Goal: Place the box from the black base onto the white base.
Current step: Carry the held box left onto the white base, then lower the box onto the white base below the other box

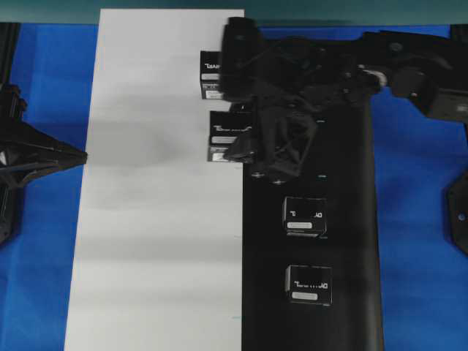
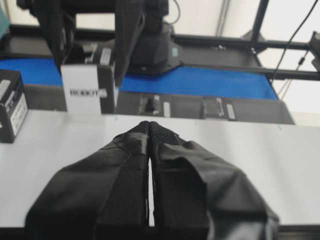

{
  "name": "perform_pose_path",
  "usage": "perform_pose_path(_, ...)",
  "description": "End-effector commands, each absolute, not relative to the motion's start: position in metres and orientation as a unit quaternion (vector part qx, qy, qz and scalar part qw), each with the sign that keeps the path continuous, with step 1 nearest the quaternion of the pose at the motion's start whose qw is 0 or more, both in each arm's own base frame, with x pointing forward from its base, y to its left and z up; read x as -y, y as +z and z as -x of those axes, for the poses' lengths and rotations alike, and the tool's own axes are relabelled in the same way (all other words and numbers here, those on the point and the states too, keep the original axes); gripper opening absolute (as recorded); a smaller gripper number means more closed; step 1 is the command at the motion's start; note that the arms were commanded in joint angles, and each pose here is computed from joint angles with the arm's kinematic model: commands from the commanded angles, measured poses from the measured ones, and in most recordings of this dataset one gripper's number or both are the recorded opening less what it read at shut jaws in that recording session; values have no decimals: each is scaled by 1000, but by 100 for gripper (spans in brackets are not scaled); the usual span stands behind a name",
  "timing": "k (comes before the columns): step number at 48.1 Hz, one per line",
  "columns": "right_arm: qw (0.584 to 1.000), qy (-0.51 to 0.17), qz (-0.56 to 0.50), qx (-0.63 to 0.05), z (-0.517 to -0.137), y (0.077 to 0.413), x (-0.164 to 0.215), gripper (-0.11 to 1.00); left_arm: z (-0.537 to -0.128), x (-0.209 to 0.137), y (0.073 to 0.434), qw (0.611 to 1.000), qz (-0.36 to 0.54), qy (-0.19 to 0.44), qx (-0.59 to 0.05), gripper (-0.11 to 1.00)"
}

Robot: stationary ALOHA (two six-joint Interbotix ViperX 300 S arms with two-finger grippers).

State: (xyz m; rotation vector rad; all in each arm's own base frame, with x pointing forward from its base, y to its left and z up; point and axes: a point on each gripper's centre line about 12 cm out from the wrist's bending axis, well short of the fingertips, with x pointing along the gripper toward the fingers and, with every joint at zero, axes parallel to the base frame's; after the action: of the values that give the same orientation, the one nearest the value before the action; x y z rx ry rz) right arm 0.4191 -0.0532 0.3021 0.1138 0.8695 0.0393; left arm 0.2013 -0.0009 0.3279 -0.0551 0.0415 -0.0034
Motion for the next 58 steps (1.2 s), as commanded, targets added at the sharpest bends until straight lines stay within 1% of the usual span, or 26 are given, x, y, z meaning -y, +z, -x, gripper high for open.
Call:
perform_pose_path(1, 903, 24, -56, -425, -428, 302, 51, 59, -202, 1, 339, 1000, 27, -3, -6, -1)
perform_pose_path(29, 890, 27, -61, -450, -443, 279, 53, 59, -203, 1, 338, 1000, 26, -3, -9, -1)
perform_pose_path(44, 888, 23, -62, -454, -442, 276, 57, 59, -203, 1, 338, 1000, 26, -3, -9, -1)
perform_pose_path(48, 888, 23, -63, -455, -442, 275, 57, 56, -203, 2, 338, 1000, 27, -4, -9, -1)
perform_pose_path(58, 886, 24, -63, -459, -441, 273, 57, 56, -202, 2, 338, 1000, 27, -5, -9, -1)
